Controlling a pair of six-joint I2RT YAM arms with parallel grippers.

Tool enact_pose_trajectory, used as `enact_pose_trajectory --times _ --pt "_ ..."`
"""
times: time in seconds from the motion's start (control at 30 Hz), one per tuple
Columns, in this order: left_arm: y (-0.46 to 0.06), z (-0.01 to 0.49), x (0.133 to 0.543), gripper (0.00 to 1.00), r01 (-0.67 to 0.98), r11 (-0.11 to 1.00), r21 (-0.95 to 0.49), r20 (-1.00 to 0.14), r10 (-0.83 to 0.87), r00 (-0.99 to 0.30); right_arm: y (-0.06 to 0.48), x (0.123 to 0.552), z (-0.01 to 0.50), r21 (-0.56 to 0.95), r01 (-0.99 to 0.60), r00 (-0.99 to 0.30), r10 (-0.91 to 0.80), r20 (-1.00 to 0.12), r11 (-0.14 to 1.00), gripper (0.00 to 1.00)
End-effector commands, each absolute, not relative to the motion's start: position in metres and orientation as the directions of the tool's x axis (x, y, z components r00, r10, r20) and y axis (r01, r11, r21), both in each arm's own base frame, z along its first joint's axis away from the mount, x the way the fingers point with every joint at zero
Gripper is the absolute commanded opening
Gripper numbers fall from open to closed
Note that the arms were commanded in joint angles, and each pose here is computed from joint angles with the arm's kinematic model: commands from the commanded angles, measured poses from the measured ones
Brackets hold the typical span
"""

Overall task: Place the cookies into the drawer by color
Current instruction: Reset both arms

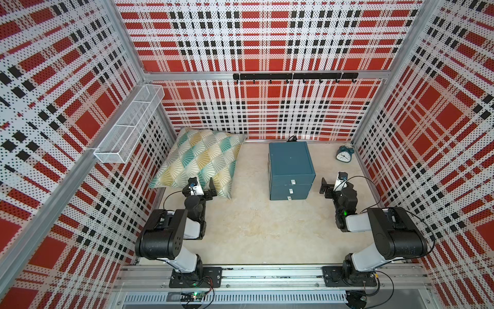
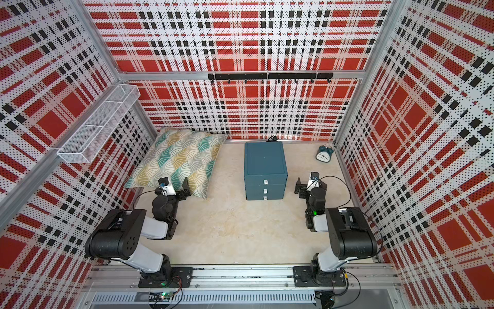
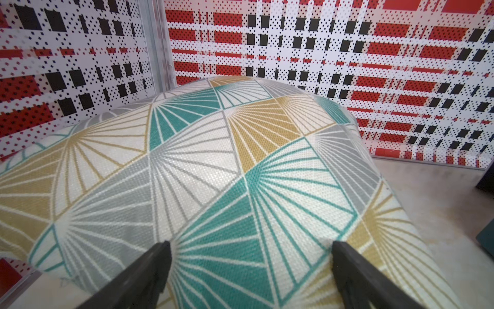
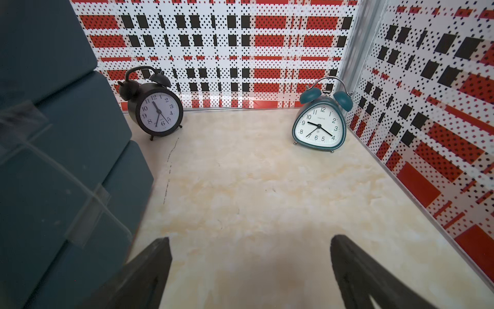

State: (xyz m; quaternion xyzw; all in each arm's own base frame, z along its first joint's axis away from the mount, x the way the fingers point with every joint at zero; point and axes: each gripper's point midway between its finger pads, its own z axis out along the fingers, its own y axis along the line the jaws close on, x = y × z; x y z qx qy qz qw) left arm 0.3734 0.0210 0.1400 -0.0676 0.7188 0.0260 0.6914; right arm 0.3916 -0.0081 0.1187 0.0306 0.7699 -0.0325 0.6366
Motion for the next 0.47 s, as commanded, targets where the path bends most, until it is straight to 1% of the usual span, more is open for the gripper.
enact_pose_trajectory --times 0.0,0.43 --pt "0.0225 0.1525 0.3757 0.99 -0.141 0.989 -0.05 -0.999 -0.049 0.008 -0.01 0.3922 0.1245 -0.02 0.098 -0.173 -0.003 -0.985 0.995 1.0" --pt "0.0258 0.1523 0.3758 0.99 -0.153 0.986 -0.06 -0.998 -0.059 0.009 -0.0099 0.3924 0.1247 -0.02 0.098 -0.172 -0.003 -0.985 0.995 1.0"
